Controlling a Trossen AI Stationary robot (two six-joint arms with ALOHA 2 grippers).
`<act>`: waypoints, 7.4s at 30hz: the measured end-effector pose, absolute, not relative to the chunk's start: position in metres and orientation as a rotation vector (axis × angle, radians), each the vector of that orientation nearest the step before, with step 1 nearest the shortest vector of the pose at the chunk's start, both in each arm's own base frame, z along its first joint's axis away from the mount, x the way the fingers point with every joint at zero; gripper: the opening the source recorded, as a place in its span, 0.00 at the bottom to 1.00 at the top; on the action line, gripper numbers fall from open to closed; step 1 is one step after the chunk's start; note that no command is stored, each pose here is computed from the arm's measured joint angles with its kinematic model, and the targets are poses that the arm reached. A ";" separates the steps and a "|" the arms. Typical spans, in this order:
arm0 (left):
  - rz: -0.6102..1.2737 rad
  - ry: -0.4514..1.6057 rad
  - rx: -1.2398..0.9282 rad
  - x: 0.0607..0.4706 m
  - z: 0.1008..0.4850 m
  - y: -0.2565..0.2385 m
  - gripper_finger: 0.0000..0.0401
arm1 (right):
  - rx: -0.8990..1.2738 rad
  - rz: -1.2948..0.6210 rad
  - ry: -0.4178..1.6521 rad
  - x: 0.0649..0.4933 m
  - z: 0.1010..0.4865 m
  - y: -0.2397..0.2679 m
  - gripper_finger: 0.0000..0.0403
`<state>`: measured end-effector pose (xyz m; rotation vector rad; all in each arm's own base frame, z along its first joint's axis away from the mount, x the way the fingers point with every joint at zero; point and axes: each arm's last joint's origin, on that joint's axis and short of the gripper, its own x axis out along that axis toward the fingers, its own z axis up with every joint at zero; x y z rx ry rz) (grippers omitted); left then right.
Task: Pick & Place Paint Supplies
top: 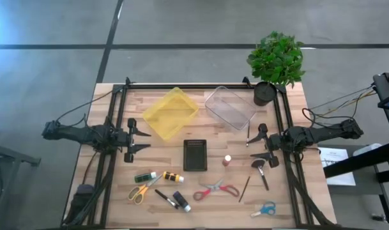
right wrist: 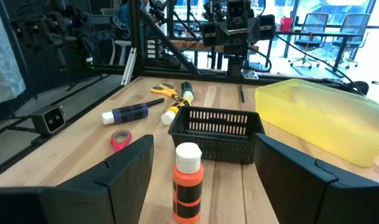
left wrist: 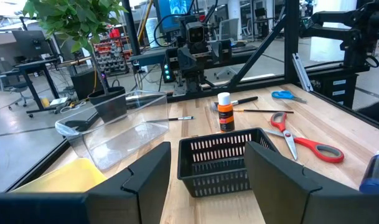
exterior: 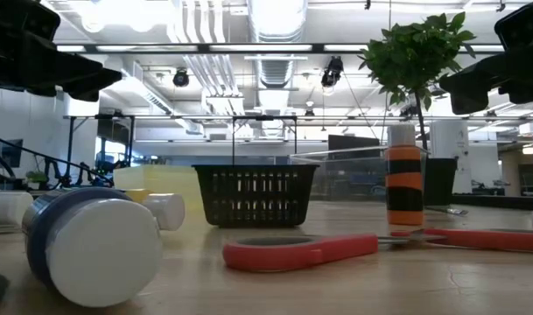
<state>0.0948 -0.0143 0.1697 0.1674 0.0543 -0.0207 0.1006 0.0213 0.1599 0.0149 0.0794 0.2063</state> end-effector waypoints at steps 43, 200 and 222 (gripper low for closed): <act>-0.016 -0.172 -0.047 0.094 0.189 -0.014 0.52 | 0.297 0.278 -0.296 0.096 0.199 0.021 0.66; 0.035 0.359 0.345 0.204 0.305 -0.036 0.49 | -0.221 0.120 1.088 0.392 0.242 0.024 0.27; 0.035 0.360 0.345 0.204 0.305 -0.036 0.49 | -0.220 0.139 1.117 0.398 0.225 0.016 0.27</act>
